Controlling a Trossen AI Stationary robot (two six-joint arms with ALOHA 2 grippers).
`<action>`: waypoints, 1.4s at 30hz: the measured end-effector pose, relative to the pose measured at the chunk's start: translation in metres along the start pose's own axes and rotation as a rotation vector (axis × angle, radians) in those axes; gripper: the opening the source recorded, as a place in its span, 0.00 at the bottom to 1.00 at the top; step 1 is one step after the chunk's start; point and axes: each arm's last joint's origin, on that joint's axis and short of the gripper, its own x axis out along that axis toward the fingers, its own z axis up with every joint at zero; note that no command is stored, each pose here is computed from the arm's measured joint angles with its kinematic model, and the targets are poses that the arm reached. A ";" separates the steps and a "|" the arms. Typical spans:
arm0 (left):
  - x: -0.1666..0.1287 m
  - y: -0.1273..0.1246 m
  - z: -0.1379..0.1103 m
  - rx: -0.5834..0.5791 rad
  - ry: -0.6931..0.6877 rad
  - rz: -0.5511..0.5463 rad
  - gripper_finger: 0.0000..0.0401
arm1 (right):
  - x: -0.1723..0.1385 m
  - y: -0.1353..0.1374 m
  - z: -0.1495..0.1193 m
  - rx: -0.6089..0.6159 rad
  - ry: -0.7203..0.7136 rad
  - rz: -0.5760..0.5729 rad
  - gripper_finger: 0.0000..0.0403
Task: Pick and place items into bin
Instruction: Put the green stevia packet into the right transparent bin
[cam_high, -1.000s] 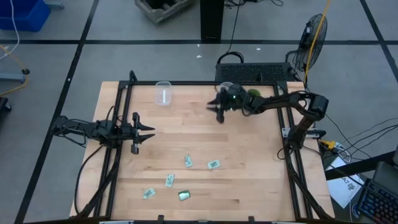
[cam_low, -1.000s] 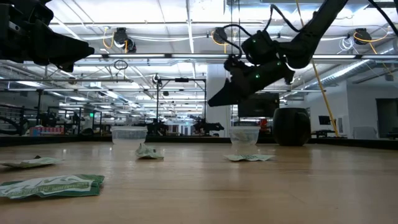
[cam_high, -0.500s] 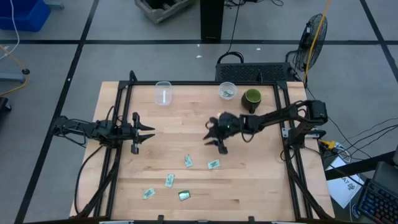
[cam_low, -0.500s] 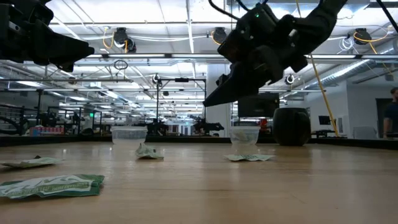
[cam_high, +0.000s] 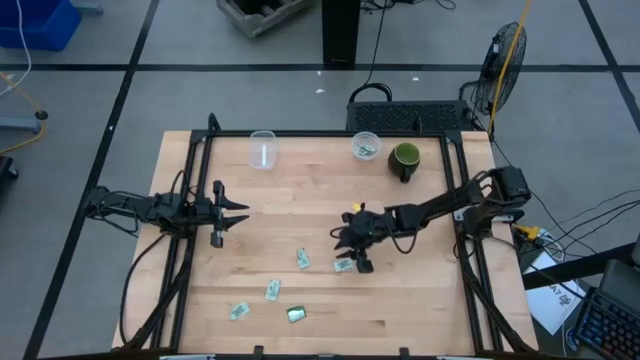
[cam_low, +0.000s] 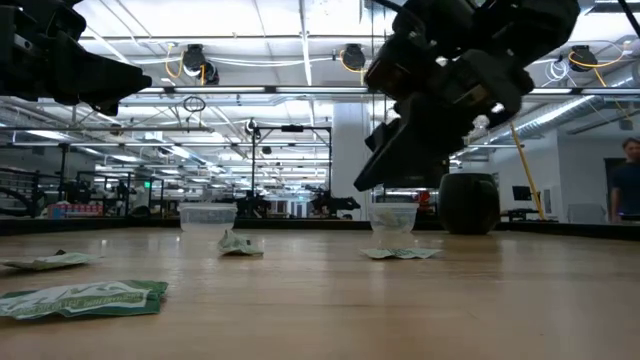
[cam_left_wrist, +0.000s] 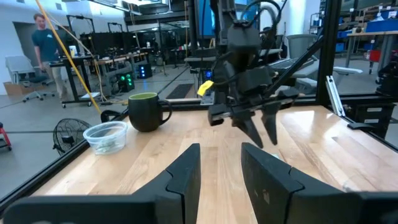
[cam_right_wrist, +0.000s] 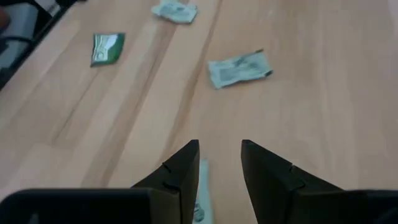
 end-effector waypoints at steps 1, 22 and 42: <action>0.000 0.000 0.000 0.000 0.000 0.000 0.30 | 0.000 0.003 -0.002 -0.003 0.008 0.000 0.29; 0.000 0.000 0.000 0.000 0.000 0.000 0.30 | 0.003 0.035 -0.038 -0.114 0.053 -0.153 0.52; 0.000 0.000 0.000 0.000 0.000 0.000 0.30 | 0.017 0.034 -0.051 -0.052 0.092 -0.150 0.50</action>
